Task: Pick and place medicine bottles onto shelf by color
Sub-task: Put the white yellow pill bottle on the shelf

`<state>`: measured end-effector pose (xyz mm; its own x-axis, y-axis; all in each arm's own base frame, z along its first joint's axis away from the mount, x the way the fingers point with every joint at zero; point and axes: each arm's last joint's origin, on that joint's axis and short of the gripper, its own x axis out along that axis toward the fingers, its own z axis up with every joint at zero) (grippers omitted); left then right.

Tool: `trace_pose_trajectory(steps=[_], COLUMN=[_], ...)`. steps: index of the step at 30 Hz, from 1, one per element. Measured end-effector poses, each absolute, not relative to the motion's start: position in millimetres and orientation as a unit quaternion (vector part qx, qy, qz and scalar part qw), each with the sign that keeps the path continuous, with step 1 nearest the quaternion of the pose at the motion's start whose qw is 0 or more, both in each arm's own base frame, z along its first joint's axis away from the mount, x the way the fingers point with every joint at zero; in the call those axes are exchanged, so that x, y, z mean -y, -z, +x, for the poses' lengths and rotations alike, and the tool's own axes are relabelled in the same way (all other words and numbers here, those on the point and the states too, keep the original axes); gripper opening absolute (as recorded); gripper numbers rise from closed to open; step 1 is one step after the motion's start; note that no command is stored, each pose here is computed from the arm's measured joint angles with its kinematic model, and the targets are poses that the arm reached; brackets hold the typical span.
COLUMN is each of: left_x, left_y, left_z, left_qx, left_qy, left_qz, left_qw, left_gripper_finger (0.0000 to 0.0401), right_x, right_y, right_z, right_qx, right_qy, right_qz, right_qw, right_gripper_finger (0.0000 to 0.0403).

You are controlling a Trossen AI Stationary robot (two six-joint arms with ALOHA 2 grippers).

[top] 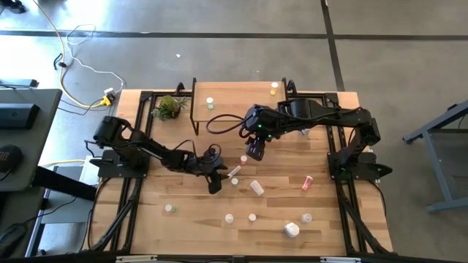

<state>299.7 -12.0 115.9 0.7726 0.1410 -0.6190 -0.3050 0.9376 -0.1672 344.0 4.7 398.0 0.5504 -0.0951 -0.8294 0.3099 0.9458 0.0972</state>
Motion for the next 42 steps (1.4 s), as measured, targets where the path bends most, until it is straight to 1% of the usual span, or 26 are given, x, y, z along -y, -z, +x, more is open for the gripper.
trace_pose_trajectory(steps=[7,13,19,28,31,39,42], left_x=[12,13,13,13,13,12,12], left_y=[-118,-115,-107,-98,-98,-98,-97], left_z=[302,311,318,317,316,316,316], left_qx=[-0.306,-0.312,-0.355,-0.383,-0.388,-0.391,-0.392], left_qy=[-0.126,-0.117,-0.127,-0.133,-0.133,-0.131,-0.132], left_qz=[-0.128,-0.100,-0.092,-0.078,-0.063,-0.053,-0.053], left_qw=[0.935,0.938,0.922,0.911,0.910,0.909,0.909], left_gripper_finger=[0.0177,0.0177,0.0177,0.0174,0.0159,0.0085,0.0068], right_x=[-5,-5,-5,-5,-5,-5,-5], right_y=[-398,-398,-398,-398,-398,-398,-398], right_z=[344,344,344,344,344,344,344], right_qx=[-0.458,-0.457,-0.458,-0.460,-0.460,-0.460,-0.460], right_qy=[0.116,0.115,0.115,0.115,0.115,0.115,0.115], right_qz=[0.117,0.117,0.118,0.117,0.117,0.117,0.116], right_qw=[0.873,0.874,0.874,0.872,0.872,0.872,0.873], right_gripper_finger=[0.0195,0.0195,0.0195,0.0195,0.0195,0.0195,0.0195])
